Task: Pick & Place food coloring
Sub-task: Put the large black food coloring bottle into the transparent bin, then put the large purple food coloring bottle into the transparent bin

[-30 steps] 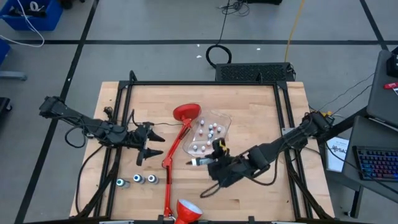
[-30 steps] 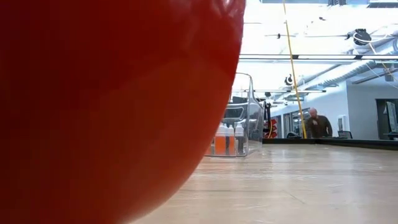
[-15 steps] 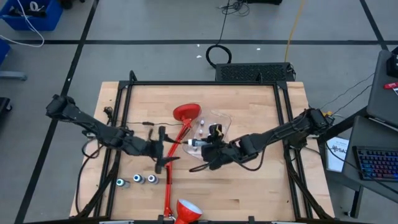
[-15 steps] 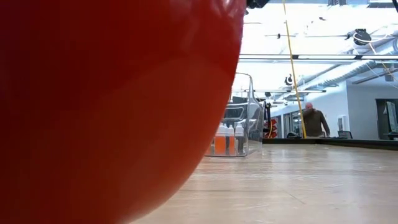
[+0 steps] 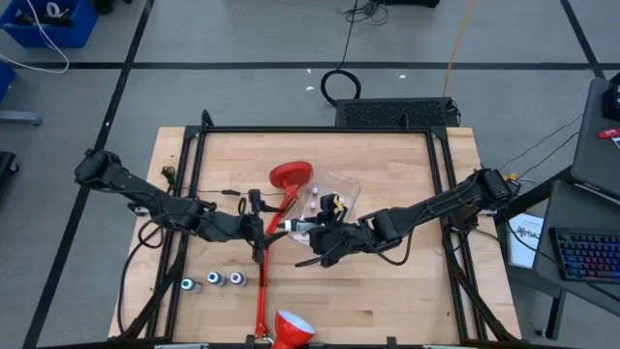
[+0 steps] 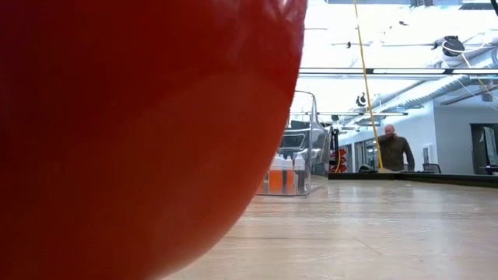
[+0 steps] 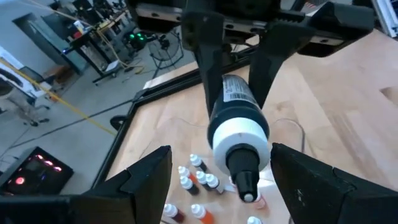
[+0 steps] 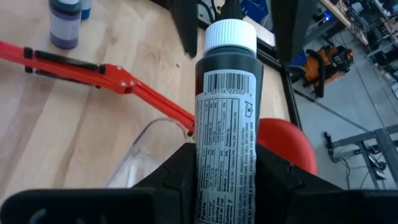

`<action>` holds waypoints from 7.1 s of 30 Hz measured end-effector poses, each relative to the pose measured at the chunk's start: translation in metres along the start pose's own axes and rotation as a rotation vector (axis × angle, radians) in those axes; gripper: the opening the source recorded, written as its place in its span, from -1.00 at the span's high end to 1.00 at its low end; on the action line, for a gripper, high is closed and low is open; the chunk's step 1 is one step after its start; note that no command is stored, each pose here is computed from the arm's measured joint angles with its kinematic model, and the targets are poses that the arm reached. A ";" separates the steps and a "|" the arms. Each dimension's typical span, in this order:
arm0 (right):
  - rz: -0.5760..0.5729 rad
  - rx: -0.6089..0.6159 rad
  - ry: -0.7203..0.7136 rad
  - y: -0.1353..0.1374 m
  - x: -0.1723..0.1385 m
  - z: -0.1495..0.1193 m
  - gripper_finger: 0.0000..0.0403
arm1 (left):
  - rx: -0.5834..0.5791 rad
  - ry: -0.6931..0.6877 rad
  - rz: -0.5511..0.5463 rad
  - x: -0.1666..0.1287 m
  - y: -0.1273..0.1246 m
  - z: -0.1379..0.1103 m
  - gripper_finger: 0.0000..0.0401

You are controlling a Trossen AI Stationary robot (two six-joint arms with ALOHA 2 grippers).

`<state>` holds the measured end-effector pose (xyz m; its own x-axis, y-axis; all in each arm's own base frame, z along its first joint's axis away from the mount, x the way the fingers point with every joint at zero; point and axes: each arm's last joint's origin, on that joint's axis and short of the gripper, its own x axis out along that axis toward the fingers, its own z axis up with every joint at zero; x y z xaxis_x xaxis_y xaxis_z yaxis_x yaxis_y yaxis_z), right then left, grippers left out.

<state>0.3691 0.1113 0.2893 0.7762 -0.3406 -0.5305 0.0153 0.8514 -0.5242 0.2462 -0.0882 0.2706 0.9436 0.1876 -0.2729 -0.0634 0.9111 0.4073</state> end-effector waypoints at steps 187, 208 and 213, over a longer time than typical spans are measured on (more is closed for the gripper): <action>-0.137 0.437 -0.310 -0.061 -0.124 -0.096 -0.38 | -0.604 1.157 -0.233 -0.021 -0.085 -0.033 0.96; -0.143 0.430 -0.339 -0.061 -0.123 -0.095 -0.38 | -0.698 1.195 -0.280 -0.030 -0.067 -0.025 0.39; -0.143 0.430 -0.339 -0.061 -0.123 -0.095 -0.38 | -0.648 1.164 -0.225 -0.030 -0.062 -0.026 0.28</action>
<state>0.2126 0.0634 0.3231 0.9056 -0.3775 -0.1931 0.3354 0.9164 -0.2186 0.2133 -0.1410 0.2306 0.1528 -0.0819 -0.9849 -0.3906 0.9104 -0.1364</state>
